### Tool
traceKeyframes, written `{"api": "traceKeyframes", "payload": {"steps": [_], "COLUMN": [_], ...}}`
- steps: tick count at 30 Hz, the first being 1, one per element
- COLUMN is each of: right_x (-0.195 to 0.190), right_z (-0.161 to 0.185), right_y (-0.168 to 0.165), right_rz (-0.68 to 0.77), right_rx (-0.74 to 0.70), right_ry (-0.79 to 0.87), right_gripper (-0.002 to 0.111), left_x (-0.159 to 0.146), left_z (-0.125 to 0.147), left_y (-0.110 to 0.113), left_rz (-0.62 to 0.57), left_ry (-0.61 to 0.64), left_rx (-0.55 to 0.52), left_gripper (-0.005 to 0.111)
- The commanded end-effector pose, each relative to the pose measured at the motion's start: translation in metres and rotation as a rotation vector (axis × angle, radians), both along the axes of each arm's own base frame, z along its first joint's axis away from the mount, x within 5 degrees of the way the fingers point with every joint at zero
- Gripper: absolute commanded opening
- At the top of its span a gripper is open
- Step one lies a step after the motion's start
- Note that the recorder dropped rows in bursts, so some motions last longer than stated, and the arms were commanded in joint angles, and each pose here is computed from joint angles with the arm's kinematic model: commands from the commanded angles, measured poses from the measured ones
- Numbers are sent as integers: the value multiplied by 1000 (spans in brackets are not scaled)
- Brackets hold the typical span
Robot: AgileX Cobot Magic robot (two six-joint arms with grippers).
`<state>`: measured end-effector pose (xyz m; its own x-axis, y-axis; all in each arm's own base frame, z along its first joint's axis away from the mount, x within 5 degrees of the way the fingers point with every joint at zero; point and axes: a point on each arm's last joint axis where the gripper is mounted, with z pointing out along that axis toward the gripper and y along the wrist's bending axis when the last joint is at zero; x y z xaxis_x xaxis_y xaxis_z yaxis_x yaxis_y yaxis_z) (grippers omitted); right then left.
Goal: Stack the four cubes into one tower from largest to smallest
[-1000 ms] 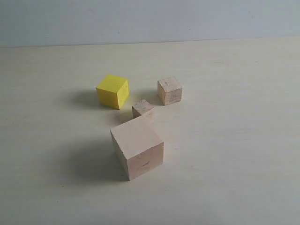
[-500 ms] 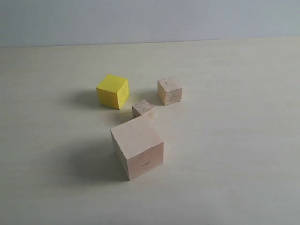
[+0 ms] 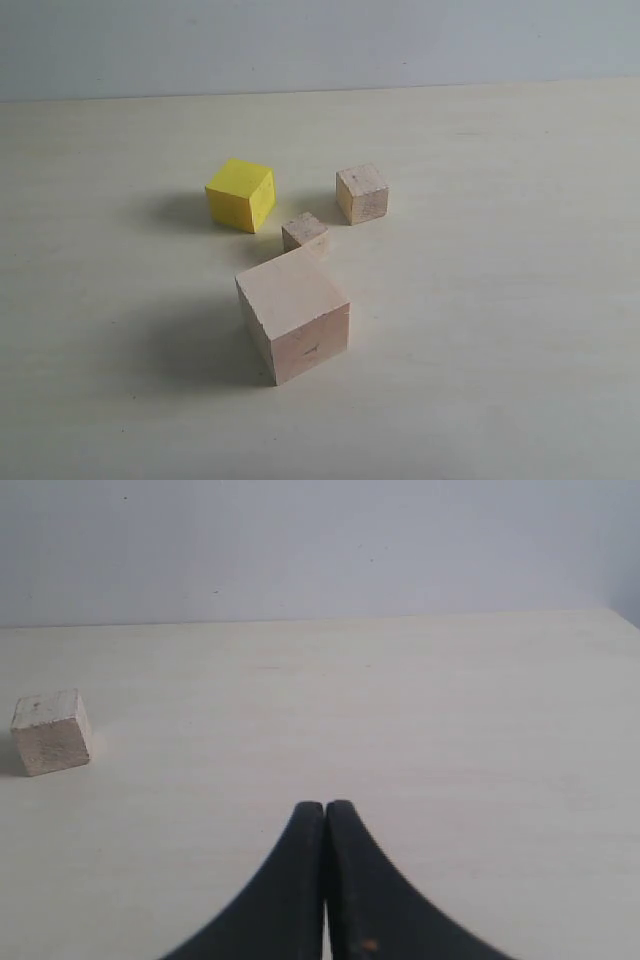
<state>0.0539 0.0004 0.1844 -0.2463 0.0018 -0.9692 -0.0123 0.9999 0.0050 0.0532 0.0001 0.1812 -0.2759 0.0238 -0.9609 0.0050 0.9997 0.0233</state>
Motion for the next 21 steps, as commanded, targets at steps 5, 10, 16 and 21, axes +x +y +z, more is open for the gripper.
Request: {"api": "traceKeyframes", "payload": {"steps": [5,10,16,21], "right_x": [3,0,-3,-14], "right_z": [17,44,52,74], "right_y": [0,1,1,1], "right_rz": [-1,8,10,29], "right_rx": [-3,0,2,117], "right_ry": [-210,-506,-597,-863], "right_gripper": [0,0,0,0], "left_x": [3,3,2,0], "left_z": [20,31,42,50], "left_y": [0,0,0,0], "left_rz": [-1,-1,-1,1], "left_ry": [-234,-358,-474,-550], "left_rx": [-1,-1,-6,-160], "left_gripper": [0,0,0,0]}}
